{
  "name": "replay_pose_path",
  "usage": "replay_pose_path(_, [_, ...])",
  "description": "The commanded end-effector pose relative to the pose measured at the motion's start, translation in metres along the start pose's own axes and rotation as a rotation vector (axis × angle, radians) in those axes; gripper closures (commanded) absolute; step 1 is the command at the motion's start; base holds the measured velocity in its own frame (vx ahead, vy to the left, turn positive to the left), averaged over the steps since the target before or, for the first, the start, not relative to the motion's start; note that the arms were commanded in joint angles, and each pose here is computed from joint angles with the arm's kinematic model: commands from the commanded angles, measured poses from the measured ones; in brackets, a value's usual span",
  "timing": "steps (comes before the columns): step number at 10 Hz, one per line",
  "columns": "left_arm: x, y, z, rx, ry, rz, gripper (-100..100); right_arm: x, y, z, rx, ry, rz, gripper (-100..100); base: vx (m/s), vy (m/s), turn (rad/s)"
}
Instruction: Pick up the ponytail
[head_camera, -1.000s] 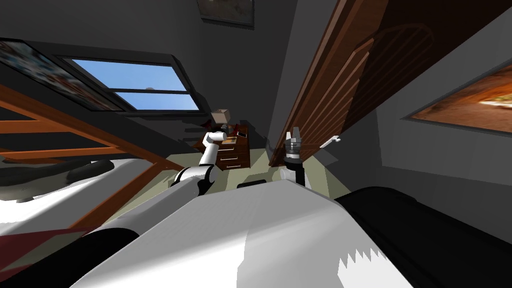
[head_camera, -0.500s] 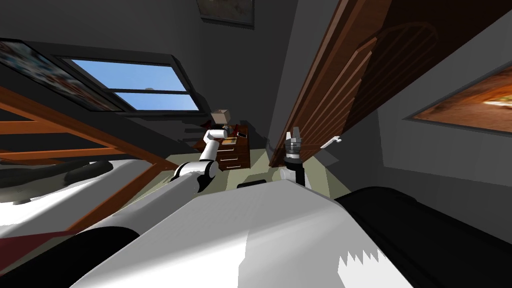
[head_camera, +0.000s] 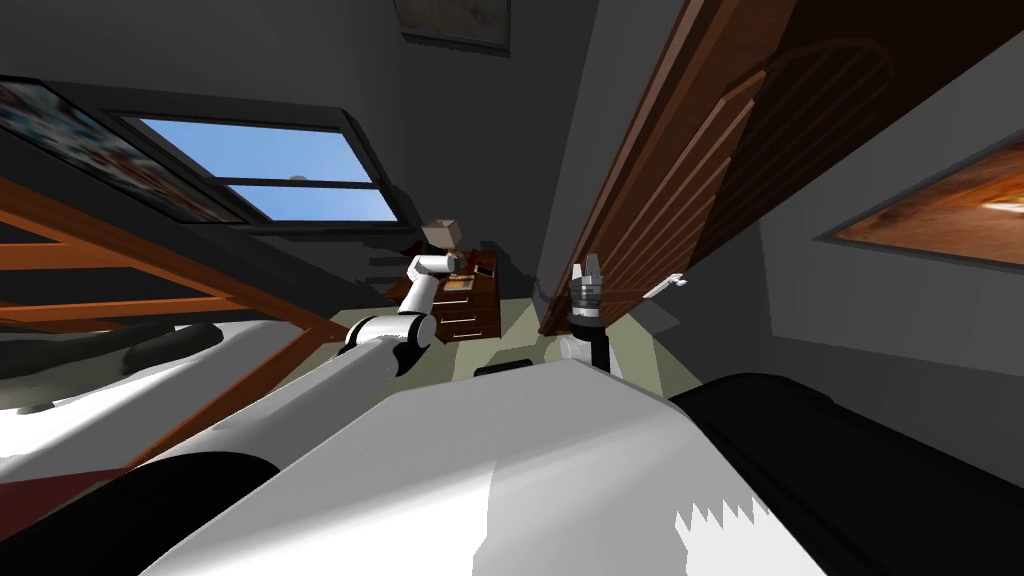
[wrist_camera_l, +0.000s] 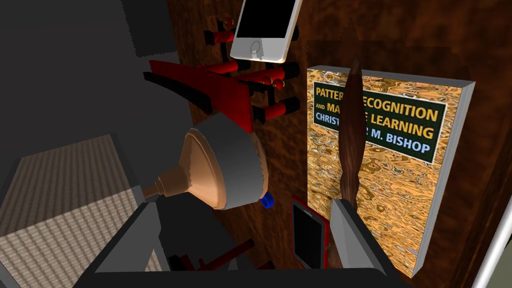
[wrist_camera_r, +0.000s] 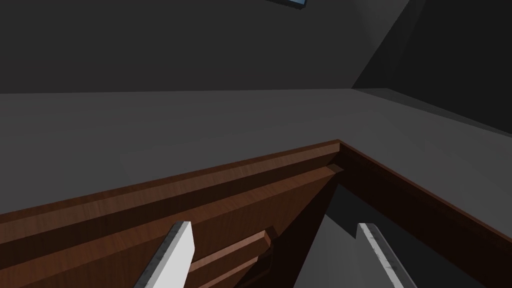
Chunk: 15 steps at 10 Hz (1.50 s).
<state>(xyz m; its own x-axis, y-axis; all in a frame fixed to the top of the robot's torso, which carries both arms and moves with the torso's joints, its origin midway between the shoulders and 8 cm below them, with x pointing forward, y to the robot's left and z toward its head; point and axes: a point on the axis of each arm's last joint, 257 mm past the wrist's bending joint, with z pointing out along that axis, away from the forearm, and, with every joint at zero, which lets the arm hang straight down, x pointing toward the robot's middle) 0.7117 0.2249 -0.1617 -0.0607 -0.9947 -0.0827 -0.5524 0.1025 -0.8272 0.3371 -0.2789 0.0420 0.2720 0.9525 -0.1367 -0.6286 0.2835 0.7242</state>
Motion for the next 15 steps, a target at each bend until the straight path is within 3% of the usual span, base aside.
replay_pose_path(1, [0.000, 0.011, 0.001, -0.053, 0.001, -0.002, -100, 0.000, 0.000, 0.000, 0.000, 0.000, 0.000, 0, 0.039, 0.003, 0.006])
replay_pose_path(4, [0.000, 0.029, 0.002, -0.170, -0.001, -0.009, -100, 0.000, 0.000, 0.000, 0.000, 0.000, 0.000, 0, 0.055, 0.009, 0.011])
replay_pose_path(6, [0.000, 0.037, 0.000, -0.201, 0.000, -0.009, -100, 0.000, 0.000, 0.000, 0.000, 0.000, 0.000, 0, 0.043, 0.005, 0.003])
replay_pose_path(7, [0.000, 0.048, -0.002, -0.259, -0.002, -0.012, -100, 0.000, 0.000, 0.000, 0.000, 0.000, 0.000, 0, 0.044, 0.010, 0.014])
replay_pose_path(8, [0.000, 0.051, -0.002, -0.273, -0.001, -0.013, -100, 0.000, 0.000, 0.000, 0.000, 0.000, 0.000, 0, 0.048, 0.008, 0.008])
replay_pose_path(9, [0.000, 0.063, -0.005, -0.330, -0.003, -0.016, -100, 0.000, 0.000, 0.000, 0.000, 0.000, 0.000, 0, 0.064, 0.007, 0.018])
replay_pose_path(12, [-0.001, 0.080, -0.011, -0.408, -0.005, -0.020, -100, 0.000, 0.000, 0.000, 0.000, 0.000, 0.000, 0, 0.070, 0.017, 0.009])
replay_pose_path(13, [-0.001, 0.092, -0.015, -0.465, -0.007, -0.024, -100, 0.000, 0.000, 0.000, 0.000, 0.000, 0.000, 0, 0.064, 0.015, 0.012])
replay_pose_path(14, [-0.001, 0.093, -0.016, -0.469, -0.007, -0.024, -100, 0.000, 0.000, 0.000, 0.000, 0.000, 0.000, 0, 0.056, 0.009, 0.009])
replay_pose_path(15, [-0.002, 0.105, -0.021, -0.523, -0.010, -0.027, -100, 0.000, 0.000, 0.000, 0.000, 0.000, 0.000, 0, 0.070, 0.003, 0.013])
